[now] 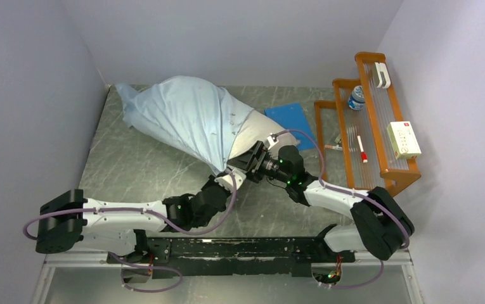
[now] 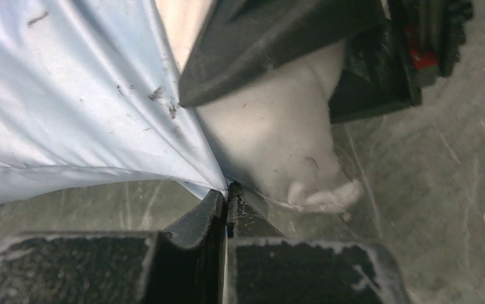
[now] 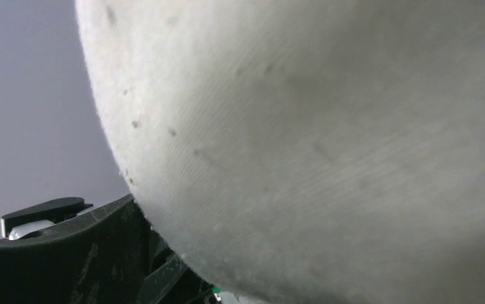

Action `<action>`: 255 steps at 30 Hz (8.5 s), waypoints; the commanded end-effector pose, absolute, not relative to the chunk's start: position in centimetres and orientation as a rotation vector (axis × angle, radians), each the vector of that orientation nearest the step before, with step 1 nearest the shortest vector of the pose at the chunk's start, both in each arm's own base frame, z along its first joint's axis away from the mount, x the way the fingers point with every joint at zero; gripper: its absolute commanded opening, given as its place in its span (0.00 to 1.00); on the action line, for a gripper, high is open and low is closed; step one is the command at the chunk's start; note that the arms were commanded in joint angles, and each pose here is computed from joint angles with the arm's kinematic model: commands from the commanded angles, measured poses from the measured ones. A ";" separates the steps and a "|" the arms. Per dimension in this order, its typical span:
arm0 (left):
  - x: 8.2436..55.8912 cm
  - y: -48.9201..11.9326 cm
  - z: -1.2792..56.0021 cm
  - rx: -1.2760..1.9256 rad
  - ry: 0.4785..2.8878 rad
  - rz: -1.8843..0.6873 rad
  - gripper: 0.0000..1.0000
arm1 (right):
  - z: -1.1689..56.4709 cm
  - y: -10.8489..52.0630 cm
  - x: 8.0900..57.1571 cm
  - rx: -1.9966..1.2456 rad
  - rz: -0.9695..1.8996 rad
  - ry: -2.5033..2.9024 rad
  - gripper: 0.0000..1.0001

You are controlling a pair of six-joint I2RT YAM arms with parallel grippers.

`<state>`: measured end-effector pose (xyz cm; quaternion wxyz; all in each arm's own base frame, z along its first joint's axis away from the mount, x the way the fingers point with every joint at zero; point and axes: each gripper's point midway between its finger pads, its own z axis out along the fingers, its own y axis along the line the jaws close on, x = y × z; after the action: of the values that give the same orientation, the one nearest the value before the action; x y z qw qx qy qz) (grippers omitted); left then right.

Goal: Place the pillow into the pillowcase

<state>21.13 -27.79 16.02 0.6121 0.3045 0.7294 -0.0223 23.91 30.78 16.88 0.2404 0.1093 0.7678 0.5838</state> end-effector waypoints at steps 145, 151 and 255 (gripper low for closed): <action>31.9 -30.9 14.4 0.939 2.002 0.513 0.78 | 24.5 15.9 24.7 0.377 0.865 1.613 0.89; 31.9 -30.2 16.1 0.876 1.992 0.498 0.05 | 26.0 15.1 24.3 0.395 0.862 1.584 0.89; 29.9 -19.4 55.2 0.042 1.477 -0.095 0.05 | 59.8 33.1 21.5 -0.455 1.703 1.034 0.00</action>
<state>30.99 -18.22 53.43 0.7194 0.0278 0.6924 0.0473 28.16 31.99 53.67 0.5511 -0.0884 0.5571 0.6149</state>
